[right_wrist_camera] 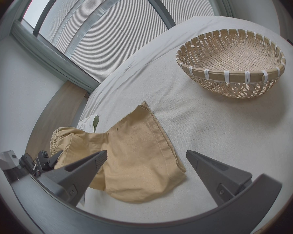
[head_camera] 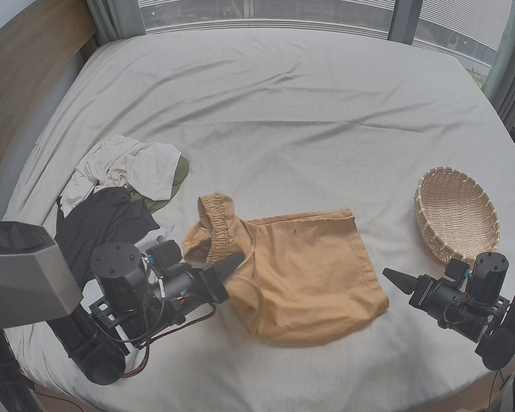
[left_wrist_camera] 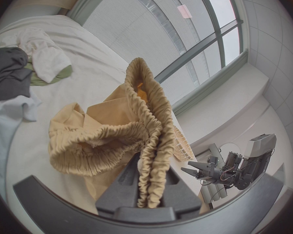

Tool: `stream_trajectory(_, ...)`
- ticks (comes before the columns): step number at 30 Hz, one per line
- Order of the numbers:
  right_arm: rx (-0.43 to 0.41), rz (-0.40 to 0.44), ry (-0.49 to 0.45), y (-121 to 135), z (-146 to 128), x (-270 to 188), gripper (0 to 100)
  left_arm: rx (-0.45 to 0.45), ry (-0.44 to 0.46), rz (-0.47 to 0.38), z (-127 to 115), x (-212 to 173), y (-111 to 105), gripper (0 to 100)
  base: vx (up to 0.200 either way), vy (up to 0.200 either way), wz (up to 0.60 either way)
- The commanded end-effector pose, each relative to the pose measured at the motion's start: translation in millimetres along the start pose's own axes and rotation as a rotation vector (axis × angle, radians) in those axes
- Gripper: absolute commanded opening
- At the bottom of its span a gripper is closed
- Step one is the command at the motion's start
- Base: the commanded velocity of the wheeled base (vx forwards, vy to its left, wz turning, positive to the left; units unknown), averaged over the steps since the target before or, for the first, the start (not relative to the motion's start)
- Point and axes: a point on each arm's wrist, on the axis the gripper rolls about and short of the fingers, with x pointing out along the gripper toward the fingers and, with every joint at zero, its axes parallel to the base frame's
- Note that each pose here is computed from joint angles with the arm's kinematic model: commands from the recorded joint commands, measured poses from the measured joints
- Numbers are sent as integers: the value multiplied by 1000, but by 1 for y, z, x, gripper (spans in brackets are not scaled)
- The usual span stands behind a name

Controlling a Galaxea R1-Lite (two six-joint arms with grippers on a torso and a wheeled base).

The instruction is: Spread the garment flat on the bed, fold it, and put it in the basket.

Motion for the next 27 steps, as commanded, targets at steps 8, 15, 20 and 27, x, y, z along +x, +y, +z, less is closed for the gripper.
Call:
stream_trajectory(8,25,19,-22,3,4,0,100,12,25,-138,-27,50,-22,0,0,0,0)
stream_trajectory(15,42,19,-62,2,13,-6,100,14,77,-223,-37,61,-29,0,0,0,0)
stream_trajectory(20,43,16,-68,2,14,-7,100,14,71,-238,-42,71,-30,0,0,0,0)
stream_trajectory(27,42,16,-66,2,13,-6,100,13,103,-231,-47,78,-31,0,0,0,0)
